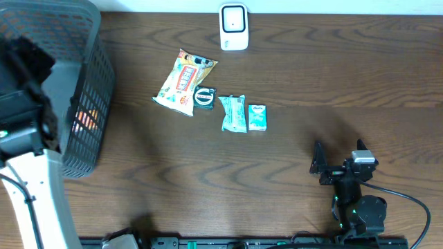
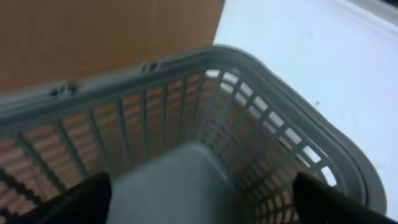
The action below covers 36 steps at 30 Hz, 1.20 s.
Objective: Scan the item barcode
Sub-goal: 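Carry the snack bag to the table above the tin and release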
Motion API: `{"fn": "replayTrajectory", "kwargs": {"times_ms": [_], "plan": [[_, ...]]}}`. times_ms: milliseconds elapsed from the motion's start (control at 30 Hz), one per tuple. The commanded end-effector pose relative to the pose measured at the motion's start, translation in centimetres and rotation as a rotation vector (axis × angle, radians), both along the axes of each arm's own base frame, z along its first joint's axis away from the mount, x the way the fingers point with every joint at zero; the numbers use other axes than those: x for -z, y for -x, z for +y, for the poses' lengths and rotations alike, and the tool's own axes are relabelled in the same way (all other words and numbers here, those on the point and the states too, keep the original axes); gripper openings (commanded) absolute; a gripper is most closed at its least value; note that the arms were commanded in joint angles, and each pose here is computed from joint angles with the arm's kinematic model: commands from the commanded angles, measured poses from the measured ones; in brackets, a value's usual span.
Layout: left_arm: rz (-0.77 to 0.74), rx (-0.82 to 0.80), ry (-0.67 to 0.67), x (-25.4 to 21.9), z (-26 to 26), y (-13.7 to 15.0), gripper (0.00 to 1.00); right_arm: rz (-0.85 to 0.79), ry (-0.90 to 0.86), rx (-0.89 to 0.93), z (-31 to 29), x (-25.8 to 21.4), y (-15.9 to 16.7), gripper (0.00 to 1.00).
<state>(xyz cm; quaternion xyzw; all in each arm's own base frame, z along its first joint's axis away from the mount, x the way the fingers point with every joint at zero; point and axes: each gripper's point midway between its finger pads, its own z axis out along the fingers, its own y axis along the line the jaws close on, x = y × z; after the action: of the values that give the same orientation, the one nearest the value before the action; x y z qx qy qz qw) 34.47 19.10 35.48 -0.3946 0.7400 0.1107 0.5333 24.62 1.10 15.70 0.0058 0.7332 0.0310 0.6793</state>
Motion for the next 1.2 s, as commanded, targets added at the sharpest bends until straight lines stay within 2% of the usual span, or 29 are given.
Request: {"fn": "replayTrajectory", "kwargs": {"times_ms": [0,67,100,200,400,533,733,900,1067,1167], "plan": [[-0.047,0.102,0.144,0.8,-1.4,-1.1,0.93,-0.001,0.011,0.004,-0.1,0.0,0.0,0.99],[-0.045,0.167,0.185,1.2,-2.5,-1.5,0.95,-0.001,0.011,0.004,-0.1,0.0,0.0,0.99],[-0.045,0.178,0.192,1.2,-2.7,-1.5,0.99,-0.001,0.011,0.004,-0.1,0.0,0.0,0.99],[-0.028,0.180,0.203,1.7,-2.9,-1.3,0.98,-0.001,0.011,0.004,-0.1,0.0,0.0,0.99],[0.015,0.137,0.206,3.3,-1.9,-1.7,0.98,-0.001,0.011,0.004,-0.1,0.0,0.0,0.99],[0.076,0.029,0.234,6.2,0.1,-2.1,0.98,-0.001,0.012,0.004,-0.1,0.0,0.0,0.99],[0.178,-0.023,0.367,12.4,1.8,-3.4,0.98,-0.001,0.012,0.004,-0.1,0.0,0.0,0.99],[0.293,-0.136,0.523,18.5,2.8,-2.4,0.98,-0.001,0.012,0.004,-0.1,0.0,0.0,0.99],[0.360,-0.083,0.670,22.9,1.6,-3.2,0.98,-0.001,0.012,0.004,-0.1,0.0,0.0,0.99],[0.400,-0.128,0.739,25.0,1.1,-2.7,0.98,-0.001,0.011,0.004,-0.1,0.0,0.0,0.99]]}}
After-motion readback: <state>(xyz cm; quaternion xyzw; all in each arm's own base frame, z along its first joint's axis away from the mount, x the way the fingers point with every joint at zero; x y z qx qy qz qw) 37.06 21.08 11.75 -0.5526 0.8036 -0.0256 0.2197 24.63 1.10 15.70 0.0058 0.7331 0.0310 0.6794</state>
